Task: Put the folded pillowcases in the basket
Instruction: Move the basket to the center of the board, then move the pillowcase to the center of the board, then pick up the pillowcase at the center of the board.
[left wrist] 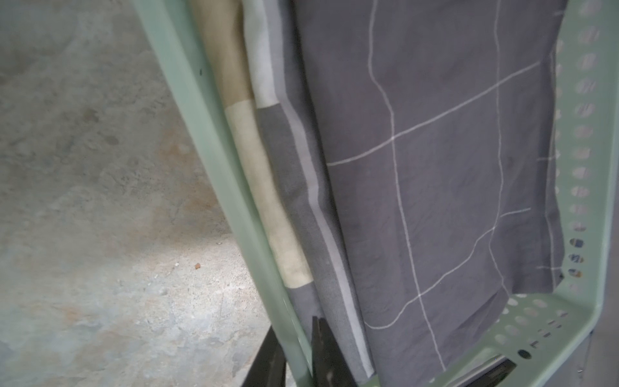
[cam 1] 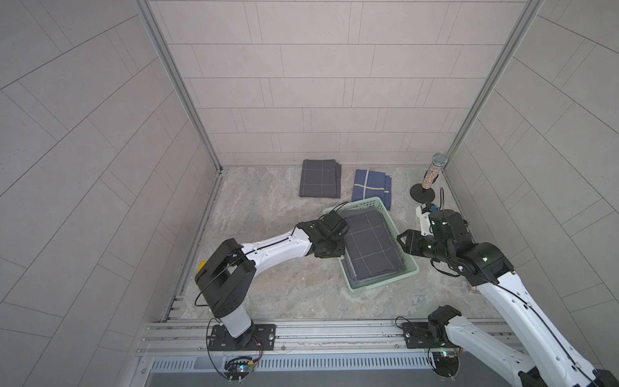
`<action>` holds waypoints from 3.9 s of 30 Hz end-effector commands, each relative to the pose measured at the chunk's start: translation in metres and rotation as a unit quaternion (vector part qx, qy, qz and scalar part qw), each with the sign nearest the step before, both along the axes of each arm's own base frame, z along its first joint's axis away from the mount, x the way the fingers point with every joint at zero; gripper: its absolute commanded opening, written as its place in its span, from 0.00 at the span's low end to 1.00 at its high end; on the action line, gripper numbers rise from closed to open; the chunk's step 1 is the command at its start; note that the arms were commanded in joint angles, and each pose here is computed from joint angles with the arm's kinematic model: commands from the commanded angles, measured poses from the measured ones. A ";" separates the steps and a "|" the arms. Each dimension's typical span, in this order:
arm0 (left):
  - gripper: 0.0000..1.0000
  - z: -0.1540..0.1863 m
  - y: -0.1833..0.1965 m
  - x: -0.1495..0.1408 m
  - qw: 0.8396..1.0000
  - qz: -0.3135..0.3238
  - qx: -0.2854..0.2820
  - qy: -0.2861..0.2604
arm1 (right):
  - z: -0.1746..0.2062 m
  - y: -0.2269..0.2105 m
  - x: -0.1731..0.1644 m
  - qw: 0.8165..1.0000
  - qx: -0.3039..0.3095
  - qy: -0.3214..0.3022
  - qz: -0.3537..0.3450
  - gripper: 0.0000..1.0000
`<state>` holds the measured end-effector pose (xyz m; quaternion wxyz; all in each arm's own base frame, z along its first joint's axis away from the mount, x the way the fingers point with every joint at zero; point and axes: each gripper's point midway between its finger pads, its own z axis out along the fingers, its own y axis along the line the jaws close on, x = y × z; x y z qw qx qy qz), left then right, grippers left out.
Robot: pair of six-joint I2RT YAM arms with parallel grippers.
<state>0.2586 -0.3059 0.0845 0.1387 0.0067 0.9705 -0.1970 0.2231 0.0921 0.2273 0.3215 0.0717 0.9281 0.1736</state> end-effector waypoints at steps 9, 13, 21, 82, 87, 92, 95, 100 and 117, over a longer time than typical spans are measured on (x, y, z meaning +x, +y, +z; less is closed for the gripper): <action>0.00 0.024 0.120 -0.019 0.986 -0.012 0.167 0.000 | -0.016 0.007 -0.016 0.999 0.035 0.033 0.003 0.49; 0.00 0.038 0.179 -0.014 0.987 0.025 0.161 -0.010 | -0.028 0.009 -0.019 0.998 0.052 0.035 -0.002 0.49; 0.00 0.016 0.223 0.005 0.983 0.036 0.173 0.045 | -0.047 0.012 -0.006 0.998 0.035 0.053 -0.002 0.49; 0.57 0.126 0.123 -0.008 0.990 0.029 -0.010 -0.136 | -0.216 0.027 0.053 0.960 -0.069 0.270 -0.026 0.00; 0.56 0.119 0.082 -0.016 0.991 -0.017 0.011 -0.130 | -0.190 0.027 0.004 0.970 -0.055 0.236 -0.020 0.00; 0.56 0.112 0.037 -0.013 0.990 -0.056 0.021 -0.129 | -0.140 0.003 -0.009 0.982 -0.071 0.171 -0.031 0.00; 0.56 0.110 0.006 -0.002 0.987 -0.084 0.034 -0.130 | -0.115 -0.015 -0.015 0.984 -0.091 0.147 -0.040 0.11; 0.57 0.106 -0.036 0.031 0.983 -0.112 0.050 -0.139 | -0.114 -0.033 -0.014 0.984 -0.082 0.152 -0.052 0.16; 0.56 0.008 -0.092 0.092 0.993 -0.091 0.078 -0.024 | -0.216 0.006 0.015 0.965 -0.016 0.258 -0.039 0.00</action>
